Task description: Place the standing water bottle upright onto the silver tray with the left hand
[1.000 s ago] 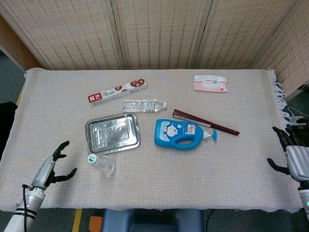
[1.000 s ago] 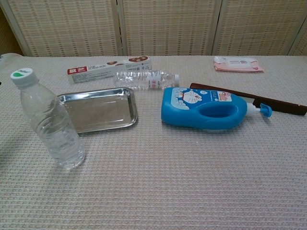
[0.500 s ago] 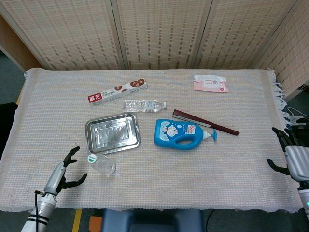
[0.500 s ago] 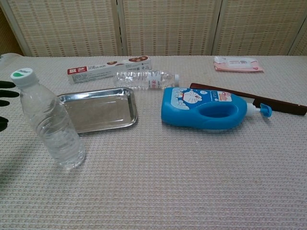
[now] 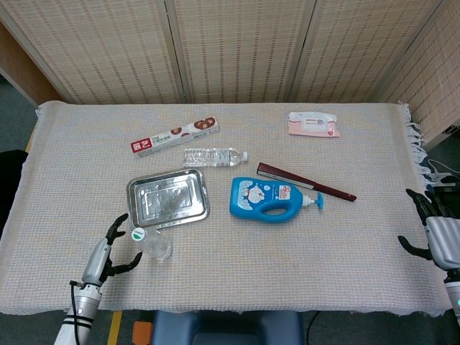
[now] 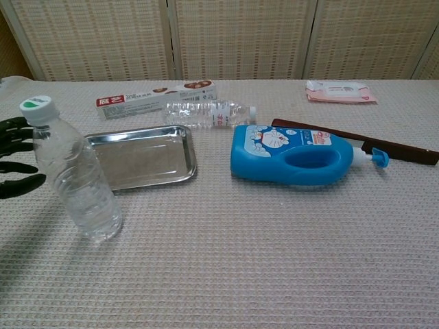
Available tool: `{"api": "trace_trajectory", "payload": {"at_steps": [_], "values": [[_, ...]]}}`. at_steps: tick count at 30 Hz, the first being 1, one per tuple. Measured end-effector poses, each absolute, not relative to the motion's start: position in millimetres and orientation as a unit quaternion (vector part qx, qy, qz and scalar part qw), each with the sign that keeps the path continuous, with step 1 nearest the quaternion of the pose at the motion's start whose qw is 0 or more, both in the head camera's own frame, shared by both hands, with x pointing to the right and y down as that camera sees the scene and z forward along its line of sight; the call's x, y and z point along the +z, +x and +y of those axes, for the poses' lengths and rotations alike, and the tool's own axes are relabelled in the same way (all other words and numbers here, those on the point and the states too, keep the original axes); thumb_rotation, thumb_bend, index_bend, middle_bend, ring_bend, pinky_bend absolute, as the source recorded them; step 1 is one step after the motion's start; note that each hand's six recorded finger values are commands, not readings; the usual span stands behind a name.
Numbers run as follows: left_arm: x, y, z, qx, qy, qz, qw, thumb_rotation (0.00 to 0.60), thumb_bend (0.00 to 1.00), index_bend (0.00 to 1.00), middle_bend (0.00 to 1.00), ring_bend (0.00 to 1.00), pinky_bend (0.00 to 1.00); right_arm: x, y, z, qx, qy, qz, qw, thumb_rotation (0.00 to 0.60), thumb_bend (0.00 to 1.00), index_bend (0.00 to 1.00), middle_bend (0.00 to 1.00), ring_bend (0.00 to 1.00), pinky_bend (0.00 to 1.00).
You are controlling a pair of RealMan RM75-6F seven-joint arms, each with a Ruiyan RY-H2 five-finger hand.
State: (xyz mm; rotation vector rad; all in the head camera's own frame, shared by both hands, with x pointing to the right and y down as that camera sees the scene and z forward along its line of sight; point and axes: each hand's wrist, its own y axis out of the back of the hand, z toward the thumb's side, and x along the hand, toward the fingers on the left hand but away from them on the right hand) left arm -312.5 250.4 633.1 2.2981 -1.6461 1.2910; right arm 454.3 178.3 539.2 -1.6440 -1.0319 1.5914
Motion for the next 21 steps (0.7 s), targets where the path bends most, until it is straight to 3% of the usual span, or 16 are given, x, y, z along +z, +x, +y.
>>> {"api": "trace_trajectory", "payload": {"at_steps": [21], "values": [[632, -285, 261, 0.383, 0.772, -0.499, 0.082, 0.6, 0.33, 0.0, 0.0, 0.0, 0.14, 540, 453, 179, 0.604, -0.625, -0.386, 0.309, 0.6, 0.19, 0.04, 0.11, 0.0, 0.18]]}}
